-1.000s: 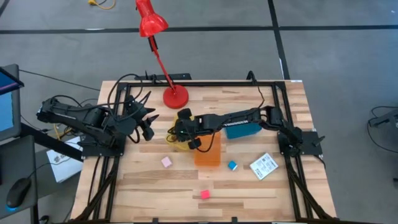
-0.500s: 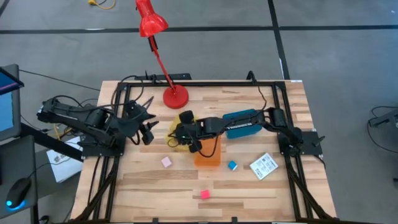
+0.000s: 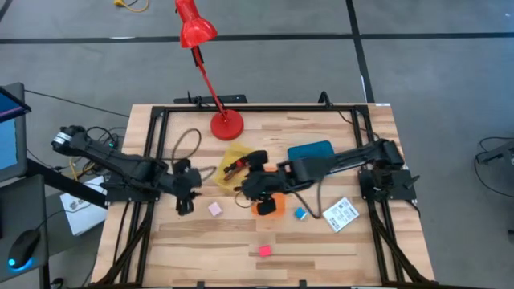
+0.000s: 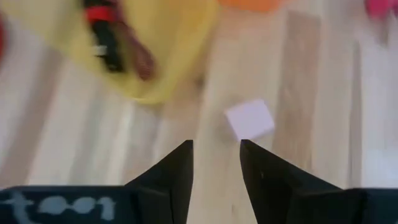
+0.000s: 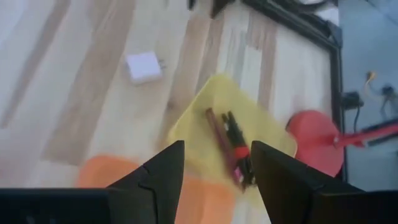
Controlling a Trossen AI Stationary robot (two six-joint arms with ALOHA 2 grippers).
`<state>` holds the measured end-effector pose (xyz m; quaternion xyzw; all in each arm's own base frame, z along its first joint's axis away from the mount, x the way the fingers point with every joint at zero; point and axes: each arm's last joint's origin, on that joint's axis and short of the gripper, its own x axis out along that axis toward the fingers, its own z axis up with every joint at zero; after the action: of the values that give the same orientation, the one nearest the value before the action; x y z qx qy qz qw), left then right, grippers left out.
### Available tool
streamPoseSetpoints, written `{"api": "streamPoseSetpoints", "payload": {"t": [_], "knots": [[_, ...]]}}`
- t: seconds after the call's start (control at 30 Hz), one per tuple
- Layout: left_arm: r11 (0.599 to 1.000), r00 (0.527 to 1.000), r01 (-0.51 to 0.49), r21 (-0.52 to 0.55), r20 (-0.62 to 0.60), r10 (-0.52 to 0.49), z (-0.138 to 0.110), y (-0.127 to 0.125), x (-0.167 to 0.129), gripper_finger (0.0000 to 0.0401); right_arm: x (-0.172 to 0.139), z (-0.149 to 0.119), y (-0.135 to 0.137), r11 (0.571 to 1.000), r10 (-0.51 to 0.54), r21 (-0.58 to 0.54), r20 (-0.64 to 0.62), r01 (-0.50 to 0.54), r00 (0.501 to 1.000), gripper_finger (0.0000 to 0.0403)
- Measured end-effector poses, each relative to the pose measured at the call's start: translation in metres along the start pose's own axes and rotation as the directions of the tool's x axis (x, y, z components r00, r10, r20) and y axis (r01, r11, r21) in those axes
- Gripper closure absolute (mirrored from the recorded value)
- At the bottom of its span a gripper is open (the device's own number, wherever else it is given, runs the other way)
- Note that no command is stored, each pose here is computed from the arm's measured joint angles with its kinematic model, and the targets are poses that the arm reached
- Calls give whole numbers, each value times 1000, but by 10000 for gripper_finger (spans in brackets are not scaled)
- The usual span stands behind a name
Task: Pick and place items into bin
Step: Put the white charger adapter into the orange bin
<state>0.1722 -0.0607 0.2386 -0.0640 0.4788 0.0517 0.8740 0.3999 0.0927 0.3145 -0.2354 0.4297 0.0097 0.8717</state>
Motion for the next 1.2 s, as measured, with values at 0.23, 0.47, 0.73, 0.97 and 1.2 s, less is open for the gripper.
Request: {"api": "streamPoseSetpoints", "payload": {"t": [0.23, 0.47, 0.73, 0.97, 1.2], "knots": [[980, 994, 72, 185, -99, -54, -5, -23, 31, 280, -46, -7, 16, 990, 50, 132, -26, -46, 998, 226], [979, 969, 74, 192, -247, -24, -12, -30, 60, 280, -61, -7, 37, 985, 90, 151, -28, -85, 996, 234], [954, 957, 98, 283, -291, -11, -10, -40, 86, 280, -68, -10, 53, 990, 116, 92, -57, -110, 992, 239], [938, 927, 91, 335, -373, 44, 3, -45, 76, 280, -69, -13, 54, 991, 118, 78, -86, -112, 989, 240], [849, 953, 112, 516, -299, 56, 21, -51, 67, 280, -68, -13, 52, 990, 114, 91, -88, -106, 990, 248]]}}
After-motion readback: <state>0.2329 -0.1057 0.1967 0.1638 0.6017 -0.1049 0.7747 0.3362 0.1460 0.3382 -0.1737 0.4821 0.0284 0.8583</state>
